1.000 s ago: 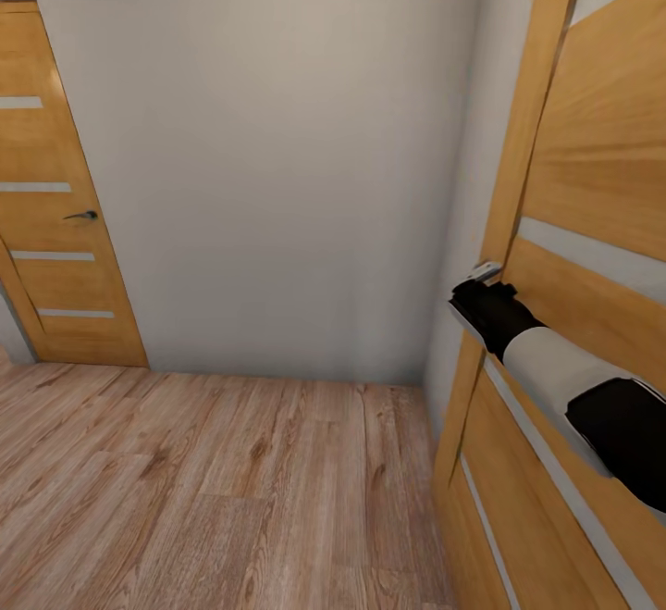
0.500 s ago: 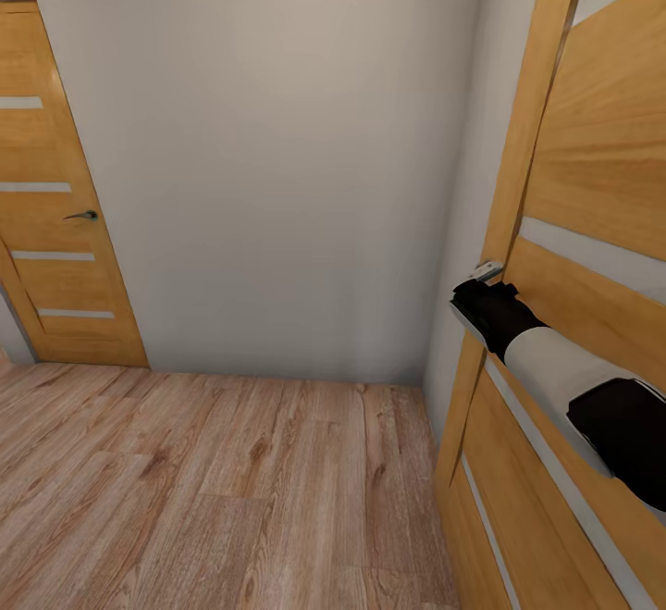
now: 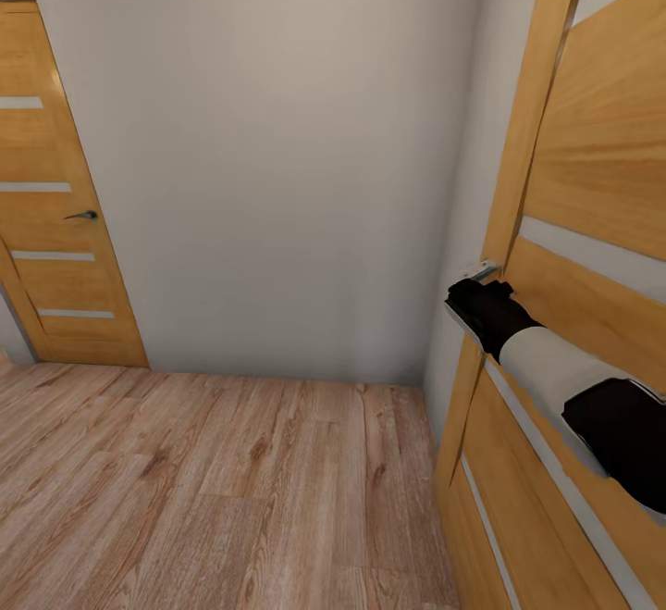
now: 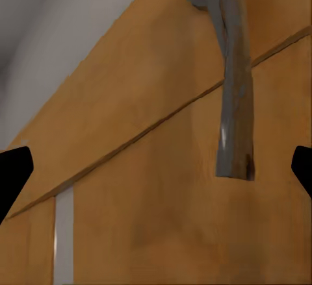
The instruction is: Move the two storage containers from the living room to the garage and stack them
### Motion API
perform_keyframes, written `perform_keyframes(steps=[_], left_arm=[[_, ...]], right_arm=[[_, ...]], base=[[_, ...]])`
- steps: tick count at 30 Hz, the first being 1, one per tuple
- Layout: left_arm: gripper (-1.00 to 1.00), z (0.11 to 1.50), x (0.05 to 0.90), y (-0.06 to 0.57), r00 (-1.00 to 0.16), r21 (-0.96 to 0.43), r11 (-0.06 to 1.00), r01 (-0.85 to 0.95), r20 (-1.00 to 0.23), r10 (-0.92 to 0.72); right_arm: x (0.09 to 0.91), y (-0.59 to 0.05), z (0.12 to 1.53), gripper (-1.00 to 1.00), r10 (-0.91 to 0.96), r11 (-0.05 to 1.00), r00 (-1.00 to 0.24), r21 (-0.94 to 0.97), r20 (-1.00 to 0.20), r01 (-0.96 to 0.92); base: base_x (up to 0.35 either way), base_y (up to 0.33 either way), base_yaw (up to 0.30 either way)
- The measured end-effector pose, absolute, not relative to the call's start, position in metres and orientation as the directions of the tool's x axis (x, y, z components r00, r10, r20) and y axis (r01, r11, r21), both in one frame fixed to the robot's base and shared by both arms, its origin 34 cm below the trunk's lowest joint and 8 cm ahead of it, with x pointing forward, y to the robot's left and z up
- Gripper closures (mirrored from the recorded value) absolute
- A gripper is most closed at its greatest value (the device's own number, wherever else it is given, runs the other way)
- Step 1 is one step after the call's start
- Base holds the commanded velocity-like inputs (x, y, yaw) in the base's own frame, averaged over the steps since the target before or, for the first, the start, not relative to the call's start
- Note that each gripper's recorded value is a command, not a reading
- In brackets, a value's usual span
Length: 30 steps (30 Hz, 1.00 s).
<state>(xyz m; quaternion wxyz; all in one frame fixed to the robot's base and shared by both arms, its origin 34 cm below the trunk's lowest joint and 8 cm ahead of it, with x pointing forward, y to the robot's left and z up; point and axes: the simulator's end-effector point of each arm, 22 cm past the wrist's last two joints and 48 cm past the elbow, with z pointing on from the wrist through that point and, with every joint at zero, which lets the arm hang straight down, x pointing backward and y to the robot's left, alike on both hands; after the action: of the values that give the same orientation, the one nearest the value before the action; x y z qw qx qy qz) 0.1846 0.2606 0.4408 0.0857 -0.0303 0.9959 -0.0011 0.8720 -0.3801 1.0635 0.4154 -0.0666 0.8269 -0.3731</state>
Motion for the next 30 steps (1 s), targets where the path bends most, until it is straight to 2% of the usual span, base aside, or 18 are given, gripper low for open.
perform_keyframes(steps=[8,10,11,21,30], left_arm=[[-1.00,0.441,0.185,0.260,-0.983,-0.008,0.998,-0.060,-0.171,-0.061],[-1.00,0.441,0.185,0.260,-0.983,-0.007,0.998,-0.061,-0.171,-0.061],[-1.00,0.441,0.185,0.260,-0.983,-0.007,0.998,-0.061,-0.171,-0.062],[-1.00,0.441,0.185,0.261,-0.983,-0.002,0.998,-0.062,-0.171,-0.061],[-1.00,0.441,0.185,0.261,-0.983,-0.002,0.998,-0.062,-0.170,-0.061]], right_arm=[[0.881,-0.257,1.062,-1.00,-0.491,0.757,-0.578,-0.648,-0.652,0.088],[0.878,-0.195,1.065,-1.00,-0.521,0.770,-0.537,-0.637,-0.663,0.040],[0.877,-0.187,1.065,-1.00,-0.527,0.768,-0.533,-0.640,-0.662,0.035],[0.874,-0.193,1.065,-1.00,-0.517,0.755,-0.553,-0.652,-0.653,0.063],[0.872,-0.169,1.025,-1.00,-0.387,0.880,-0.570,-0.476,-0.725,0.008]], base=[[0.000,0.000,0.000],[0.000,0.000,0.000],[0.000,0.000,0.000],[0.000,0.000,0.000],[0.000,0.000,0.000]])
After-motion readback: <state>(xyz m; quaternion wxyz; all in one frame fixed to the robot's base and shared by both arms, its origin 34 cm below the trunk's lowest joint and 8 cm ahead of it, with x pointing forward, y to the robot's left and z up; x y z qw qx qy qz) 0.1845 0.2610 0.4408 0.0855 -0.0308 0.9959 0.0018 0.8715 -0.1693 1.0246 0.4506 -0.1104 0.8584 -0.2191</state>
